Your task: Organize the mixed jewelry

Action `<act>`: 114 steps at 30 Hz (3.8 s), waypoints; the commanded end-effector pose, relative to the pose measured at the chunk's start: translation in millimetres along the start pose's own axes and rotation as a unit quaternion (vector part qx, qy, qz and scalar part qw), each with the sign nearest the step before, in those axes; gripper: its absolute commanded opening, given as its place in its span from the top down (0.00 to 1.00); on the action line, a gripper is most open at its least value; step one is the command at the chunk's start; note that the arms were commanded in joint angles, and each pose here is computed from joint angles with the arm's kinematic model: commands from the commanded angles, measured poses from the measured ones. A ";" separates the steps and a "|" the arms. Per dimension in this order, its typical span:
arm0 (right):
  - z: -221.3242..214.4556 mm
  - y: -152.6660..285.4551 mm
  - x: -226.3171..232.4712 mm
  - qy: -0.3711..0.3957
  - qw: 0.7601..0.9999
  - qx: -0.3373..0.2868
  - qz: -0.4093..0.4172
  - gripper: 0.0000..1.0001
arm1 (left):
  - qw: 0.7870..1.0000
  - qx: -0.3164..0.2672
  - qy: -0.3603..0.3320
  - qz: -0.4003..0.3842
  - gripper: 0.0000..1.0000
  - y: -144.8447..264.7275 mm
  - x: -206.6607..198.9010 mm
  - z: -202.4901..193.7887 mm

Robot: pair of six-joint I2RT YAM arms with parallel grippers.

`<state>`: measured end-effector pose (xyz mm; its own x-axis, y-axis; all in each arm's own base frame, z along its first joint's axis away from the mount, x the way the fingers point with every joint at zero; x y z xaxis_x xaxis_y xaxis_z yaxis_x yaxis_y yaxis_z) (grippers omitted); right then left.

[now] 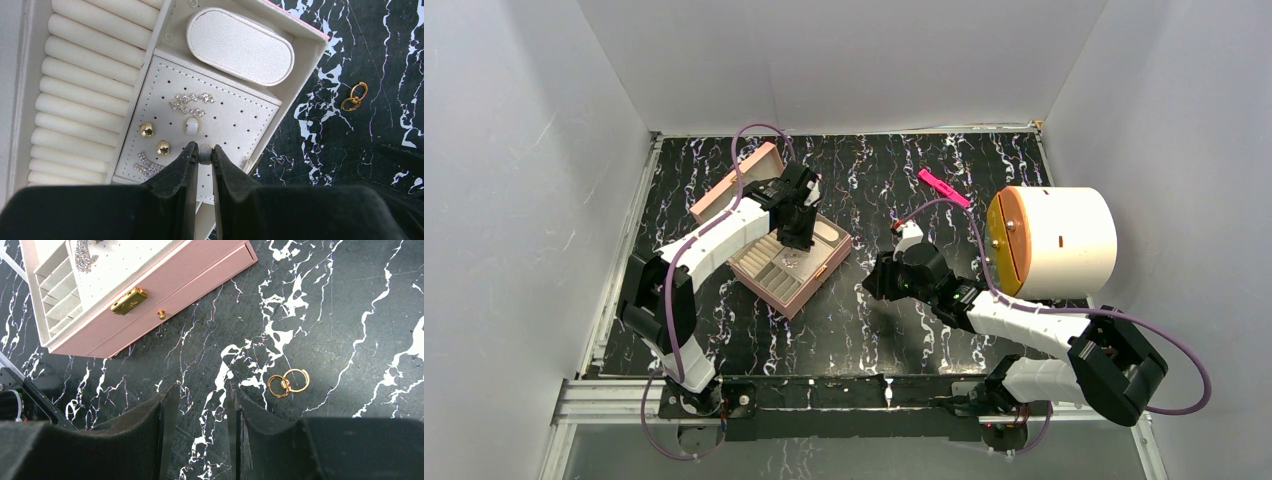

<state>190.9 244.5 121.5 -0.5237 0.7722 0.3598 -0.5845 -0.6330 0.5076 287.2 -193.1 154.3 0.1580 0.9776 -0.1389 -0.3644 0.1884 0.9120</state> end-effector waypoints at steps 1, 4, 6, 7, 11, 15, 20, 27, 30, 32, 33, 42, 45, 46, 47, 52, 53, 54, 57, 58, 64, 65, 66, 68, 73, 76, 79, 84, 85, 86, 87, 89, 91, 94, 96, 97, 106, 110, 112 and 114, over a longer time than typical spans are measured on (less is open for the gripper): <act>18.0 -1.6 6.2 0.001 0.999 -0.034 0.010 0.52 | 1.000 -0.001 0.000 0.008 0.89 -2.9 0.1 1.5; 17.7 -1.8 5.9 0.001 0.999 -0.033 0.009 0.52 | 1.000 0.001 -0.001 0.011 0.89 -4.6 1.2 0.2; 17.3 -2.0 6.0 0.000 0.999 -0.032 0.009 0.52 | 1.000 0.002 -0.002 0.011 0.89 -5.5 1.5 -0.6; 17.2 -2.2 6.0 0.000 0.999 -0.032 0.010 0.52 | 1.000 0.003 -0.002 0.012 0.90 -5.9 1.7 -1.1; 16.9 -2.5 6.2 -0.002 0.999 -0.030 0.010 0.52 | 1.000 0.005 -0.002 0.013 0.90 -7.8 2.0 -1.8; 16.6 -2.5 6.0 -0.002 1.000 -0.030 0.010 0.52 | 1.000 0.001 -0.002 0.015 0.90 -8.0 2.8 -1.3; 16.1 -2.7 6.3 -0.002 1.000 -0.029 0.011 0.52 | 1.000 -0.003 -0.001 0.016 0.90 -7.5 3.2 -0.6; 15.6 -3.4 6.0 -0.002 1.000 -0.028 0.010 0.52 | 1.000 0.000 -0.001 0.017 0.90 -9.9 4.1 -3.0; 15.1 -3.4 5.9 -0.002 1.000 -0.027 0.010 0.52 | 1.000 0.004 -0.003 0.017 0.90 -10.0 4.4 -4.7; 13.8 -3.7 5.5 -0.003 1.000 -0.025 0.010 0.52 | 1.000 0.007 -0.004 0.018 0.90 -10.3 4.9 -5.9; 13.5 -4.0 5.5 -0.003 1.000 -0.024 0.010 0.52 | 1.000 0.008 -0.004 0.019 0.90 -10.5 5.5 -6.4; 14.1 -4.0 6.0 -0.004 1.000 -0.025 0.011 0.52 | 1.000 0.004 -0.003 0.001 0.74 -5.3 0.1 -3.7; 14.3 -3.6 6.0 -0.005 1.000 -0.025 0.010 0.52 | 1.000 -0.001 -0.002 -0.007 0.70 -0.7 -2.1 -1.8; 14.5 -3.5 6.3 -0.005 1.000 -0.026 0.011 0.52 | 1.000 -0.003 -0.003 -0.008 0.70 0.5 -2.0 -1.3; 14.9 -3.3 6.7 -0.006 1.000 -0.026 0.012 0.52 | 1.000 -0.005 -0.003 -0.008 0.70 2.2 -2.0 -0.5; 17.1 -2.3 7.6 -0.006 0.999 -0.028 0.013 0.52 | 1.000 -0.027 -0.002 -0.015 0.69 14.4 -3.8 5.9; 17.8 -2.0 7.7 -0.006 0.999 -0.029 0.012 0.52 | 0.999 -0.033 -0.001 -0.017 0.69 18.1 -4.0 7.2; 19.3 -1.4 8.1 -0.005 0.999 -0.030 0.012 0.52 | 0.999 -0.040 0.000 -0.020 0.68 21.0 -4.4 8.5; 23.0 0.4 8.5 -0.004 0.999 -0.032 0.008 0.52 | 0.997 -0.071 0.004 -0.033 0.65 33.4 -6.1 13.1; 25.1 1.2 8.9 -0.004 0.999 -0.033 0.006 0.52 | 0.996 -0.085 0.006 -0.040 0.64 38.5 -6.7 14.7; 34.1 2.1 4.1 -0.012 0.999 -0.028 -0.034 0.51 | 0.981 -0.182 0.014 -0.073 0.52 76.4 -4.3 19.3; 35.7 1.5 1.7 -0.016 0.998 -0.027 -0.049 0.51 | 0.976 -0.201 0.014 -0.077 0.48 84.8 -2.6 19.0; 36.1 0.8 -1.5 -0.018 0.997 -0.022 -0.066 0.50 | 0.971 -0.224 0.013 -0.084 0.46 95.0 -0.9 18.2; 38.8 -1.7 -6.1 -0.016 0.995 -0.012 -0.094 0.49 | 0.956 -0.277 0.014 -0.097 0.42 119.3 4.7 15.2; 35.3 -3.5 -28.8 -0.011 0.978 0.044 -0.202 0.40 | 0.916 -0.378 0.032 -0.129 0.34 162.3 18.5 -1.0; 33.4 -2.7 -32.5 -0.015 0.971 0.074 -0.228 0.39 | 0.898 -0.416 0.062 -0.131 0.30 172.7 31.3 -16.1; 23.5 -1.0 -32.8 -0.023 0.966 0.108 -0.233 0.39 | 0.880 -0.439 0.106 -0.146 0.27 174.7 39.3 -30.3; 5.7 -2.2 -35.4 -0.045 0.955 0.155 -0.248 0.51 | 0.871 -0.424 0.146 -0.201 0.22 162.2 36.0 -53.0; 4.7 -4.1 -35.0 -0.044 0.955 0.160 -0.246 0.55 | 0.872 -0.416 0.153 -0.208 0.22 157.9 34.8 -56.2; 4.3 -6.6 -34.6 -0.044 0.955 0.164 -0.245 0.59 | 0.873 -0.408 0.158 -0.213 0.22 154.1 33.8 -59.3; 4.1 -9.0 -33.9 -0.041 0.955 0.167 -0.242 0.64 | 0.875 -0.401 0.161 -0.220 0.22 151.2 32.2 -61.5; 5.3 -15.2 -30.9 -0.033 0.957 0.172 -0.229 0.67 | 0.877 -0.390 0.161 -0.231 0.22 147.7 29.2 -64.7; 7.4 -21.4 -28.2 -0.025 0.959 0.176 -0.219 0.68 | 0.879 -0.382 0.159 -0.235 0.22 145.9 27.4 -66.2; 7.8 -29.5 -29.4 -0.014 0.958 0.182 -0.221 0.68 | 0.883 -0.377 0.157 -0.233 0.22 144.1 27.8 -68.2; 8.2 -34.1 -30.0 -0.010 0.957 0.185 -0.224 0.67 | 0.885 -0.374 0.157 -0.228 0.22 142.4 29.0 -69.3; 7.4 -35.9 -30.2 -0.010 0.956 0.188 -0.225 0.66 | 0.885 -0.374 0.157 -0.227 0.22 142.2 29.4 -69.7; -3.6 -44.0 -33.0 -0.008 0.953 0.206 -0.224 0.55 | 0.893 -0.359 0.160 -0.219 0.22 129.8 29.3 -71.2; -7.5 -46.7 -34.9 -0.004 0.952 0.208 -0.222 0.54 | 0.896 -0.353 0.159 -0.217 0.22 125.9 27.8 -69.8; -7.5 -48.2 -35.6 -0.002 0.952 0.208 -0.224 0.57 | 0.897 -0.351 0.158 -0.218 0.22 125.0 27.1 -69.4; -6.5 -48.2 -36.9 0.002 0.952 0.205 -0.228 0.67 | 0.897 -0.350 0.158 -0.217 0.22 124.4 27.0 -69.3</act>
<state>223.3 239.3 70.9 -0.2744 0.9614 0.0179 -0.4181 -0.1360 0.8982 180.8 -134.3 234.6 0.1812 0.7633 -0.6201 -0.8345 0.4530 0.3137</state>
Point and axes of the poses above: each gripper's point midway between its finger pads, its own y axis back along the fingers, its own x axis along the line the jaws close on, z = x × y, the point moved 5 cm from there along y, back along the fingers, and after that the axes turned 6 degrees about y, right-handed, at the moved point
